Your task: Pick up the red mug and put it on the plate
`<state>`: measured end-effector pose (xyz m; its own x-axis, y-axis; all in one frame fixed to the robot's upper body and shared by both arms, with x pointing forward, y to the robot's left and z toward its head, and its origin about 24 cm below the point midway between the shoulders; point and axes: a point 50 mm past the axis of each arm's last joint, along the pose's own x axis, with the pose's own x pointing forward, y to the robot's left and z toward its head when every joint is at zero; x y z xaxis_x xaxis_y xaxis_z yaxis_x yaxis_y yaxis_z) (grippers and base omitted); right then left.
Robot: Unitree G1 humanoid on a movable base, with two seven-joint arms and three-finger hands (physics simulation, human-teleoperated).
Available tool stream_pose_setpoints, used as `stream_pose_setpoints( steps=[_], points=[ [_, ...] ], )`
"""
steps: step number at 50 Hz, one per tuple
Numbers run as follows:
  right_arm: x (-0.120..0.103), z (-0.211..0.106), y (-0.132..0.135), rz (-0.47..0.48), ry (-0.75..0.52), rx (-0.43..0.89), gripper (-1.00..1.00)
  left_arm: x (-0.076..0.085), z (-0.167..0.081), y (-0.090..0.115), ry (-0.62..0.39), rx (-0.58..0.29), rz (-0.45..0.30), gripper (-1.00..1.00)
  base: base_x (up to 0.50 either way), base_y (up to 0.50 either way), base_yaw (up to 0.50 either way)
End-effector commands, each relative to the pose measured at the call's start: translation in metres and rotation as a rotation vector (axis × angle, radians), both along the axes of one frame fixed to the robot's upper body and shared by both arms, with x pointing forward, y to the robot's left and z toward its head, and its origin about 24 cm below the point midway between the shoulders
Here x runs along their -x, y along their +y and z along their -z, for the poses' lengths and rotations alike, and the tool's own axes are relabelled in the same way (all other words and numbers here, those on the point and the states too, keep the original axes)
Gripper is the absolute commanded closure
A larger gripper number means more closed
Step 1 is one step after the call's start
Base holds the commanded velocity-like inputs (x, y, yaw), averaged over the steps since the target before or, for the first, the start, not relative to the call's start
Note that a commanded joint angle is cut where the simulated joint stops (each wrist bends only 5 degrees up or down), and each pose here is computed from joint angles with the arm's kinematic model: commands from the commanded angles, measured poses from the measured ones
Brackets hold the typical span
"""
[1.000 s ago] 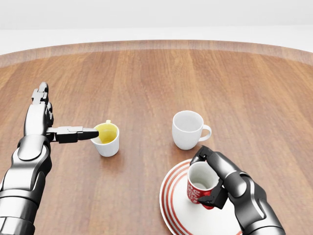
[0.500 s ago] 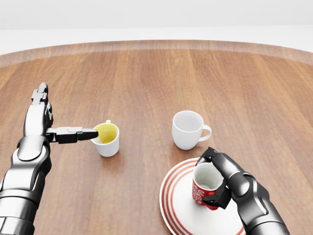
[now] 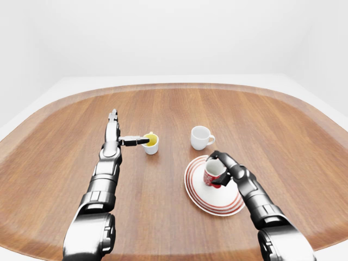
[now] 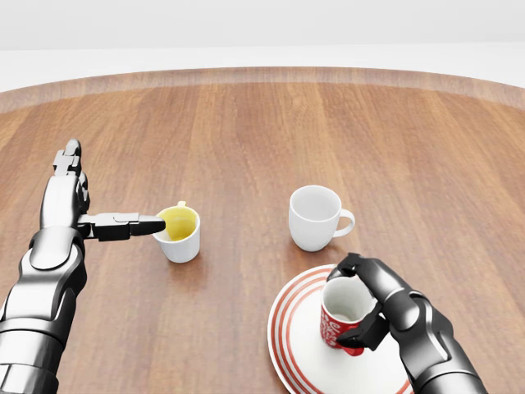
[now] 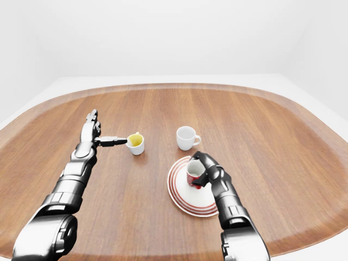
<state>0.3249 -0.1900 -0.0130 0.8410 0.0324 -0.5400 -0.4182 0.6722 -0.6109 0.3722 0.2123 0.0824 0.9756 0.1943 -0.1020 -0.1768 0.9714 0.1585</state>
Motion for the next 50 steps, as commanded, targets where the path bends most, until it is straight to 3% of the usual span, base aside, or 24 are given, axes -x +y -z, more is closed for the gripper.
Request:
stream_pose_setpoints(
  steps=[1,28,50],
  points=[
    [0.001,0.003,-0.001,-0.006,0.016,0.032,-1.0,0.0,0.0,0.0,0.0,0.001,0.0,-1.0,0.0,0.0,0.0],
    [0.001,0.002,0.002,-0.024,0.016,0.032,-1.0,0.0,-0.002,0.001,-0.002,0.003,-0.001,-1.0,0.0,0.0,0.0],
    [-0.008,-0.087,0.026,-0.277,-0.235,0.097,-1.0,0.001,-0.005,0.0,-0.001,0.003,0.002,-1.0,0.0,0.0,0.0]
  ],
)
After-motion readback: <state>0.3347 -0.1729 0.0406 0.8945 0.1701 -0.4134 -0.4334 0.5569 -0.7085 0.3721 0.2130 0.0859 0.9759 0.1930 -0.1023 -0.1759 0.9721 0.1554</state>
